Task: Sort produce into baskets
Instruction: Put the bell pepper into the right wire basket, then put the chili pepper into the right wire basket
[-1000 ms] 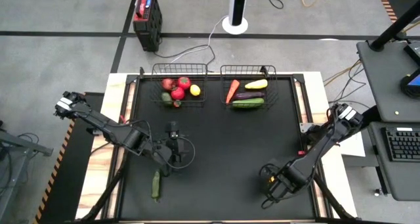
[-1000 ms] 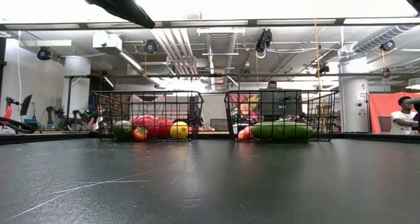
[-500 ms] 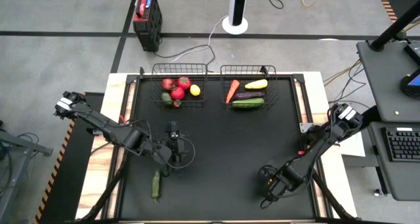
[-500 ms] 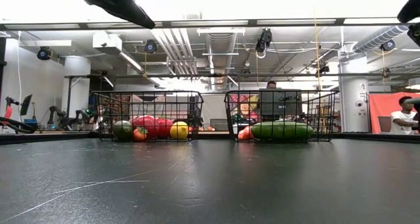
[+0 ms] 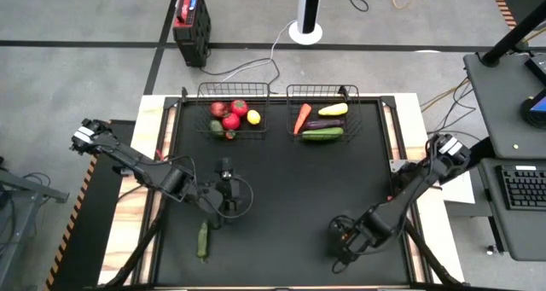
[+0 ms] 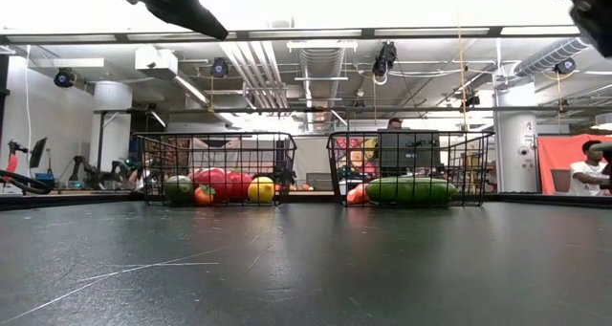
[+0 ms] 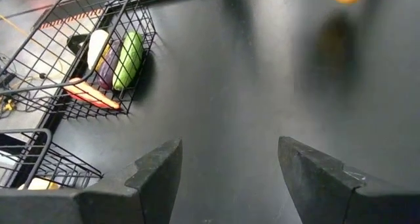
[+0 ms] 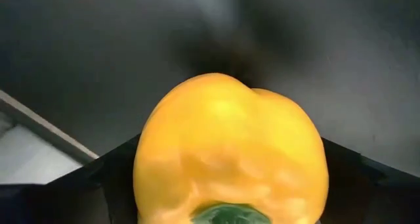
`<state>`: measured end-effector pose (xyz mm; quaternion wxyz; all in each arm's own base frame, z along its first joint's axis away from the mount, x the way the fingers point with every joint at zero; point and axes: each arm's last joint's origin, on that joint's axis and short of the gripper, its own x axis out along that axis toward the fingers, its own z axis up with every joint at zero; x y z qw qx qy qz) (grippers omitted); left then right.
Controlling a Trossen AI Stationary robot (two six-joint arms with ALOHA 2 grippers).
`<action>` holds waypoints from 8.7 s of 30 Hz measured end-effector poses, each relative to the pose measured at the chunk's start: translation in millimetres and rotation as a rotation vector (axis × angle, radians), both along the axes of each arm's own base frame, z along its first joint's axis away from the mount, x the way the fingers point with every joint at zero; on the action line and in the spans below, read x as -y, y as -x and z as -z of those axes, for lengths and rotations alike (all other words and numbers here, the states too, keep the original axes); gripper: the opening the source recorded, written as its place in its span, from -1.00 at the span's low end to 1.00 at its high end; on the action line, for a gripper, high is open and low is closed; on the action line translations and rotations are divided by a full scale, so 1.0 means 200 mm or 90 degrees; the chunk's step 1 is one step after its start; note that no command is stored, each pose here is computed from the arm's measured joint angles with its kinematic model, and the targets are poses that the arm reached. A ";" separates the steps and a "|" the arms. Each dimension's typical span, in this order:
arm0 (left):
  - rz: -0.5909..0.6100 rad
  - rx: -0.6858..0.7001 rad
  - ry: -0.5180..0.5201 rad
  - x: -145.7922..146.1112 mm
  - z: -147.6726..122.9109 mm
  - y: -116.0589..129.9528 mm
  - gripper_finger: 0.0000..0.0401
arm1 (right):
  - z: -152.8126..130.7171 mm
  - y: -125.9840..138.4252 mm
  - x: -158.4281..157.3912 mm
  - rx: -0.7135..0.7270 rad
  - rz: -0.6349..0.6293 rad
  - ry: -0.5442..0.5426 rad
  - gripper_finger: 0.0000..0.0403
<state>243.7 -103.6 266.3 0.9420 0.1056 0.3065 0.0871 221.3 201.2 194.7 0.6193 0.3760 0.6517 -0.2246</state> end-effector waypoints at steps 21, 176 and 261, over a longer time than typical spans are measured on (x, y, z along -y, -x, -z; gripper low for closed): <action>-0.063 0.039 0.126 0.04 0.00 0.01 0.16 | -0.65 -0.50 0.59 0.274 -0.192 0.135 0.63; -0.548 -0.379 0.583 0.55 0.17 0.34 0.16 | -0.98 -0.54 1.22 0.405 -0.321 0.437 0.81; -0.226 0.189 0.018 0.28 -0.10 0.12 -0.46 | -0.30 -0.87 0.55 1.067 -0.299 0.630 0.81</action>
